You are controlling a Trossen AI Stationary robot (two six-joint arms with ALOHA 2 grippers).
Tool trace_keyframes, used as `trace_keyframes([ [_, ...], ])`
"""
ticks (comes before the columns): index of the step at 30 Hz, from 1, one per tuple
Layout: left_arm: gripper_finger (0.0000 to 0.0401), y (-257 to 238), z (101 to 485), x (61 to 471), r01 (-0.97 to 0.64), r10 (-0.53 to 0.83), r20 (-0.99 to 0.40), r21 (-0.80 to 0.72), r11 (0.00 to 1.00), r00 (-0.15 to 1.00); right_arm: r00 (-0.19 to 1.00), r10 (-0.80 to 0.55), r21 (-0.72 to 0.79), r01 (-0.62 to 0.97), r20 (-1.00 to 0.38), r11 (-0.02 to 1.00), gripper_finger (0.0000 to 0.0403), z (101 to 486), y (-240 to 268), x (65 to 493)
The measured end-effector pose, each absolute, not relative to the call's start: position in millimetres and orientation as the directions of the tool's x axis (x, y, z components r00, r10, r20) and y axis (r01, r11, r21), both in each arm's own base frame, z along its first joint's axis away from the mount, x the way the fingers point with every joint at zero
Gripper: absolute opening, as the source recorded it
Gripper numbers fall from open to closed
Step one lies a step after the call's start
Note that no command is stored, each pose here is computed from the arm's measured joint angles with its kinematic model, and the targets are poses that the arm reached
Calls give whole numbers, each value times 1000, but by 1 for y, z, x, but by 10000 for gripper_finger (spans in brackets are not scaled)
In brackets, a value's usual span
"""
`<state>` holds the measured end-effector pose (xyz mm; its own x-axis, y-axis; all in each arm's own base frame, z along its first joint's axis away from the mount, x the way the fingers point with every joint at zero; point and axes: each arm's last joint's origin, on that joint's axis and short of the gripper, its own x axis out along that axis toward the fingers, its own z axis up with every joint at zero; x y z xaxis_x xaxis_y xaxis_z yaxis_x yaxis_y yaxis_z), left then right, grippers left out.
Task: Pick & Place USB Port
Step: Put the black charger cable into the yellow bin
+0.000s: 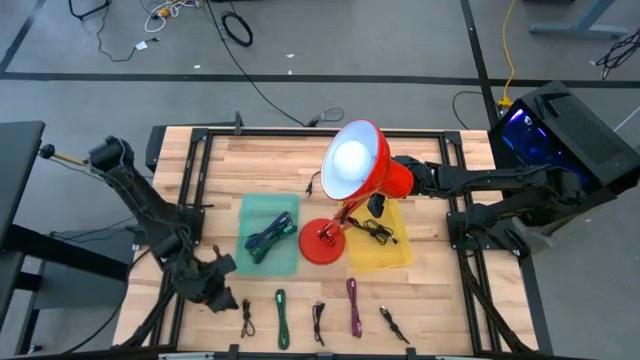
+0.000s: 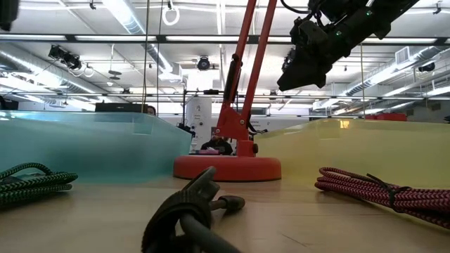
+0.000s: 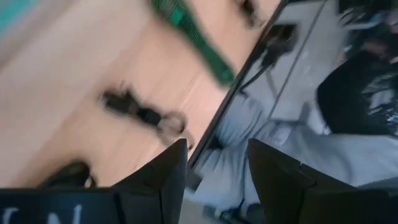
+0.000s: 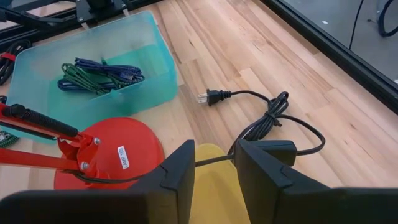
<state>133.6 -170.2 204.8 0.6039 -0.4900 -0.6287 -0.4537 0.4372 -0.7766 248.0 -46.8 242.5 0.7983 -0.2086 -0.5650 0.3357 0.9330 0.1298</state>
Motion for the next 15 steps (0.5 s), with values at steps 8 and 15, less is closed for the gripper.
trace_keyframes([
  [8, 173, -190, 198, 136, -536, -549, -738, -669, 516, 393, 798, -209, 136, 340, -565, 931, 119, 242, -47, 248],
  [15, 173, -193, 199, 136, -403, -433, -874, -486, 776, 220, 789, -245, 131, 378, -564, 917, 119, 242, -48, 248],
])
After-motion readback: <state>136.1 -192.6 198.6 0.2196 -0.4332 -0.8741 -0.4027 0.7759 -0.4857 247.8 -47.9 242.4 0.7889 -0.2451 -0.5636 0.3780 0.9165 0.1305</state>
